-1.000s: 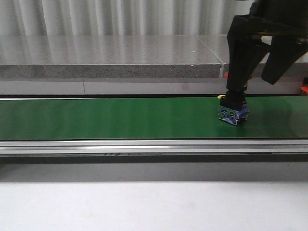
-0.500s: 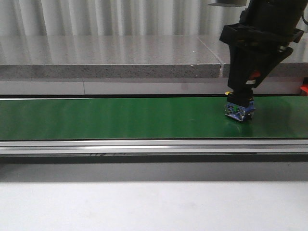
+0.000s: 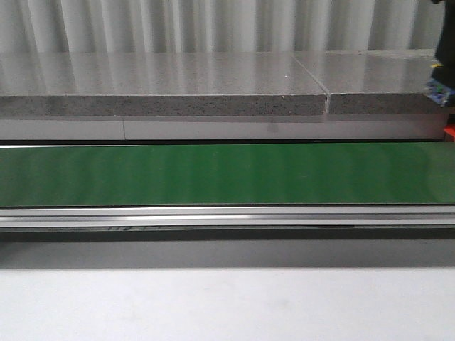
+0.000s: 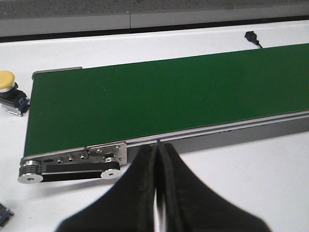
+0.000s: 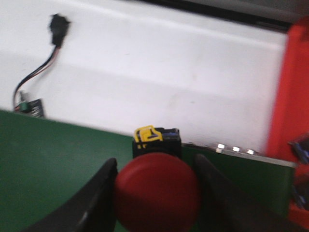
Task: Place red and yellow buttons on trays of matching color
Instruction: 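Lower the red button into the red tray and open the right gripper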
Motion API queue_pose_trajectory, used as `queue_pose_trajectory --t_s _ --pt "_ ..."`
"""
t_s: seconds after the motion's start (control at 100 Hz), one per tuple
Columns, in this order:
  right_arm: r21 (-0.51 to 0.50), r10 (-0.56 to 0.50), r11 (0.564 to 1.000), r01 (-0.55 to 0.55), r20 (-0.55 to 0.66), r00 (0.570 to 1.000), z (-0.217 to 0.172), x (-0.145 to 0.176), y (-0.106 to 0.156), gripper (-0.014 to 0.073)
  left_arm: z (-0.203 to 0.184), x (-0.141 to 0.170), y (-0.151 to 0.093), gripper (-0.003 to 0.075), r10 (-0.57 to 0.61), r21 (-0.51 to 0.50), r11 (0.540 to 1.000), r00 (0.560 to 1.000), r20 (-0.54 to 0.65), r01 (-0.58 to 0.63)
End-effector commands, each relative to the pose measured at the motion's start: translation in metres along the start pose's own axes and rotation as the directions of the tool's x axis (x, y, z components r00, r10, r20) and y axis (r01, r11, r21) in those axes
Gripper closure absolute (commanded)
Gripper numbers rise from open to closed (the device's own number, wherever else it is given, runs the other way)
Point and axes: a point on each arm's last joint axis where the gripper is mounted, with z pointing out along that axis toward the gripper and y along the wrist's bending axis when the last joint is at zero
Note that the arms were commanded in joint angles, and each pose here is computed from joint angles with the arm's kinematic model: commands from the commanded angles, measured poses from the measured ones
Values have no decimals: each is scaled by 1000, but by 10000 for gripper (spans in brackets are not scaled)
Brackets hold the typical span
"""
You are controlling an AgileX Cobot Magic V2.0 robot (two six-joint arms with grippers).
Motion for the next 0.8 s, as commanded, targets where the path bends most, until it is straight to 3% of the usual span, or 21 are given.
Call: queue_pose_trajectory --t_s 0.0,0.17,0.27,0.41,0.56,0.79 --pt "65 96 992 -106 151 984 -31 -12 -27 505 -3 -13 -1 741 -10 12 1000 997 80 9" --pt "139 285 939 -314 193 939 -42 0 -79 505 -3 -13 -1 741 -10 12 1000 997 80 9" --pt "170 408 877 -449 230 883 -49 9 -107 506 -3 -13 -1 741 -10 12 1000 997 80 9" --pt "199 503 798 -569 300 811 -56 20 -139 506 -3 -13 -1 741 -10 12 1000 997 80 9" --pt "217 551 752 -622 310 775 -49 28 -159 506 -3 -13 -1 741 -10 12 1000 997 80 9" --pt "226 574 739 -635 282 769 -19 33 -173 506 -3 -13 -1 741 -10 12 1000 997 80 9"
